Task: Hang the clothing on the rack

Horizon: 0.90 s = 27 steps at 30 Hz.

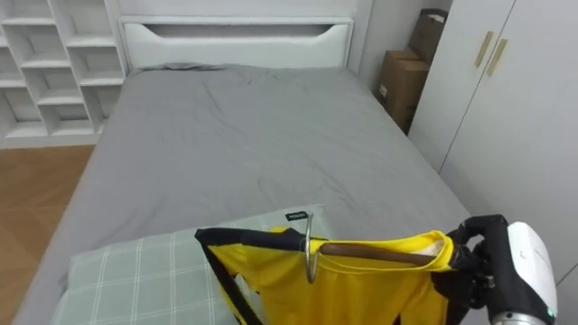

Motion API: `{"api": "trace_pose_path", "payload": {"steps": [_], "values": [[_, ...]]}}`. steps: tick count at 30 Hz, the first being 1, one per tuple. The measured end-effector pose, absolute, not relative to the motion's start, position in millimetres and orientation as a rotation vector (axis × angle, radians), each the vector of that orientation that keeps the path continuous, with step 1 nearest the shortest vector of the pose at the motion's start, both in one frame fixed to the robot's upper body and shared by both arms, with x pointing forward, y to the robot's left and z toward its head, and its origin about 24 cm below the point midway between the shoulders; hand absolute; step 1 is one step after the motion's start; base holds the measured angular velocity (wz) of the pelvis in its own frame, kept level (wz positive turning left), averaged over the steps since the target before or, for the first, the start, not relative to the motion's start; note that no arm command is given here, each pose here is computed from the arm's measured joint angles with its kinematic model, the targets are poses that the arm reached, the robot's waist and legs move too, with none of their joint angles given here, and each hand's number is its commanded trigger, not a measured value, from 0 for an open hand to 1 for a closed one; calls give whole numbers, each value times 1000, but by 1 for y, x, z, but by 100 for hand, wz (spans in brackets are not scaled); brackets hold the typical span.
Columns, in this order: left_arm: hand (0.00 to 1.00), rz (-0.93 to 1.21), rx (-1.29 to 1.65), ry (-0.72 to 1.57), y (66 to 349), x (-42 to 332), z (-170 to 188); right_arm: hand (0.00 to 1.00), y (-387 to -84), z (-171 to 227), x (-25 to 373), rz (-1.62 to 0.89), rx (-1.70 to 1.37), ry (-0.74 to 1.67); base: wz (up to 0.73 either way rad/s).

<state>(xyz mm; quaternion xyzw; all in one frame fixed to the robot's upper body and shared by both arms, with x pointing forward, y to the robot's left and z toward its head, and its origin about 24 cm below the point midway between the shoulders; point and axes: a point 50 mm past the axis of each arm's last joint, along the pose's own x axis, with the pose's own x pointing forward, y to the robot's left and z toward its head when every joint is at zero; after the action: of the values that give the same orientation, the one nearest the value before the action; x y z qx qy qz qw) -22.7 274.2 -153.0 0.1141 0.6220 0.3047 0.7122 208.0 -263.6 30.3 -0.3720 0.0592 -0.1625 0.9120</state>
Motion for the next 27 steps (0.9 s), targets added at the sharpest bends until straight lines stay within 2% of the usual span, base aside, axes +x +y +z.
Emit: {"api": "trace_pose_path", "payload": {"steps": [5,14,21,27], "values": [[0,593,313,1333,273,0,-154,100,-259,29,210,-267,-762,139,-7],[0,443,407,1333,269,8,-156,100,-257,33,210,-258,-755,121,-30],[0,410,417,1356,272,11,-157,100,-252,38,203,-249,-748,97,-79],[0,431,387,1396,279,12,-156,100,-246,43,210,-236,-737,65,-145]]}}
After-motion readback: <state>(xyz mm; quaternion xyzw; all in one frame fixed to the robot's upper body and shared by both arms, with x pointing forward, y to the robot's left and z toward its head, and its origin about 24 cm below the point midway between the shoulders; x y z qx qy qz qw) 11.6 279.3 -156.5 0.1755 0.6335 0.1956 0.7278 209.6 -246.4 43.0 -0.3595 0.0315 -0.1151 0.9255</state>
